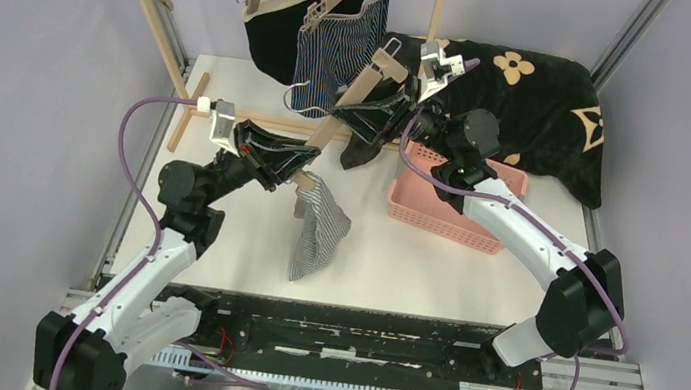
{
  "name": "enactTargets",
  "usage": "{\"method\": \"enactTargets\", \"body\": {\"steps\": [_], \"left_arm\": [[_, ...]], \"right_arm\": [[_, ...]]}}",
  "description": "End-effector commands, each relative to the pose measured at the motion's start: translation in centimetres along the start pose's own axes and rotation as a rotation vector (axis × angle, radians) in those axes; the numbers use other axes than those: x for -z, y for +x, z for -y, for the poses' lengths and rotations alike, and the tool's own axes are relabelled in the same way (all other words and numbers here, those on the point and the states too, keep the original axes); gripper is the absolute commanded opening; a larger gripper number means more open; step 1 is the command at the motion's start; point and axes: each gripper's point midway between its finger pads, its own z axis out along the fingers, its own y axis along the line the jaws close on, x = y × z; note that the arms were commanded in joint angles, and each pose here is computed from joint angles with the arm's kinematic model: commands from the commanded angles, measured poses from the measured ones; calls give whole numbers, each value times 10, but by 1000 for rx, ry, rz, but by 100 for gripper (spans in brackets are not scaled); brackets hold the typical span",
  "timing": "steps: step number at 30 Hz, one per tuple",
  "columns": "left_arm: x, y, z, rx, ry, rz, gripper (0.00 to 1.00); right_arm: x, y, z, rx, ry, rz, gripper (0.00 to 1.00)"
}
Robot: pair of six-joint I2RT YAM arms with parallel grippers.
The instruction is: Remove the underwear clipped to the hanger
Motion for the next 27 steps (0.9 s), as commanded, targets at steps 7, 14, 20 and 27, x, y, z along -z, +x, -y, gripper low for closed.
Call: {"method": "enactTargets", "body": {"steps": [7,14,20,27], "left_arm": [[-5,-24,12,-55,31,66,5],[1,-16,-4,-70,-70,18,70],[13,-7,-9,-113,-117,14,89],[20,17,-20,-84,-141,-37,90]], "right_arm": [[1,-23,-15,57,-9,63,1],[6,-27,-21,85,-1,59,1],[9,-33,-29,99,-4,61,1],[13,-38,-37,109,-14,79,1]]}}
